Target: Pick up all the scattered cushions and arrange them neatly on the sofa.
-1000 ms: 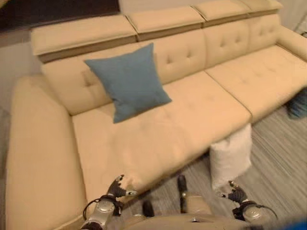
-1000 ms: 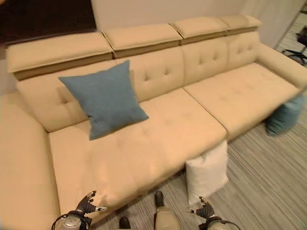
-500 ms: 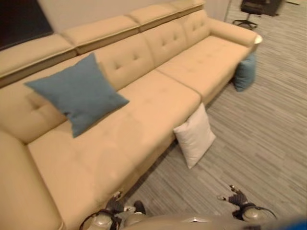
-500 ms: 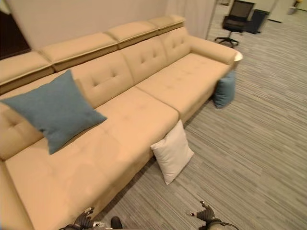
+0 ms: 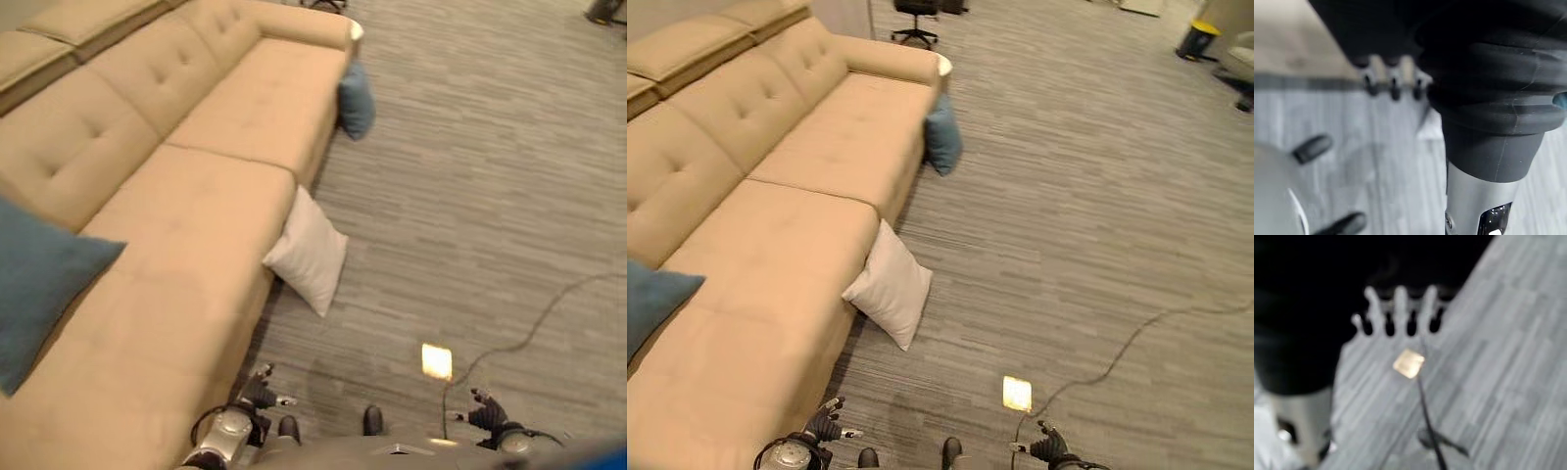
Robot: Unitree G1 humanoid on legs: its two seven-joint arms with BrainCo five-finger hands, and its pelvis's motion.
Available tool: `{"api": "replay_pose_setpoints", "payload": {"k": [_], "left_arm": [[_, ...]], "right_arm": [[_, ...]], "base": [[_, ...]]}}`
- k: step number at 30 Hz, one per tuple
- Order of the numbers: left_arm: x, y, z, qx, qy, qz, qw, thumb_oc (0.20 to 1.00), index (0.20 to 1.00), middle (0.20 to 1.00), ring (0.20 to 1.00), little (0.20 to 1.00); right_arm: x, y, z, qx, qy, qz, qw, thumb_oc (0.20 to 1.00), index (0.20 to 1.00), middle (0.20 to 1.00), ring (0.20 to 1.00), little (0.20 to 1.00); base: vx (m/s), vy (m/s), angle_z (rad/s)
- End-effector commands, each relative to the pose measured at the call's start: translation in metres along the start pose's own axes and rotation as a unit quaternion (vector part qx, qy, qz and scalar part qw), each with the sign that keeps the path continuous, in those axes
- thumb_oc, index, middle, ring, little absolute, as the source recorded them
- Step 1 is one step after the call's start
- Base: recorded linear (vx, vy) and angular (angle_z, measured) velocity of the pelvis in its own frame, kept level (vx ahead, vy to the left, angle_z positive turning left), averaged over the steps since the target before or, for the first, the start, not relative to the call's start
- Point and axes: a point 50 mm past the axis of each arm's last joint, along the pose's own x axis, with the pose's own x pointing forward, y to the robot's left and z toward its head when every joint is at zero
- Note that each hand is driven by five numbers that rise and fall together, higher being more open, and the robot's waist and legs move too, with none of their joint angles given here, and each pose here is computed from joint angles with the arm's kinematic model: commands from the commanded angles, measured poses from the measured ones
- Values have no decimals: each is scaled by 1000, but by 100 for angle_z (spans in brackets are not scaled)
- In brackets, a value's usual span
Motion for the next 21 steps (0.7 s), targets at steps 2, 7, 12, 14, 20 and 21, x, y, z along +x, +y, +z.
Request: {"api": "replay_pose_setpoints", "payload": {"k": [2, 7, 12, 14, 20, 21], "left_arm": [[1, 12, 10, 15, -23, 17, 999, 1000, 1000, 1000, 1000, 1000], [3, 11, 11, 9, -23, 19, 1000, 1000, 1000, 1000, 1000, 1000], [3, -1, 13, -16, -22, 11, 1000, 1000, 1000, 1000, 1000, 1000], [4, -2, 16, -16, -25, 12, 999, 1000, 1000, 1000, 1000, 1000], [3, -5, 11, -17, -18, 11, 1000, 1000, 1000, 1000, 1000, 1000], [3, -4, 11, -17, -17, 12, 1000, 1000, 1000, 1000, 1000, 1000]], "right_arm": [[2, -14, 5, 12, -8, -25, 1000, 1000, 1000, 1000, 1000, 1000], [2, -18, 1, 14, 4, -30, 999, 1000, 1000, 1000, 1000, 1000], [1, -27, -1, 17, 2, -46, 999, 1000, 1000, 1000, 1000, 1000], [1, -29, -1, 18, 2, -47, 999, 1000, 1000, 1000, 1000, 1000], [3, -31, 4, 4, -5, -49, 999, 1000, 1000, 1000, 1000, 1000], [3, -30, 4, 3, -4, -49, 999, 1000, 1000, 1000, 1000, 1000]], "base": [[83, -127, -68], [126, -146, -34], [161, -333, -10], [161, -364, -25], [178, -135, -24], [258, -95, -28]]}}
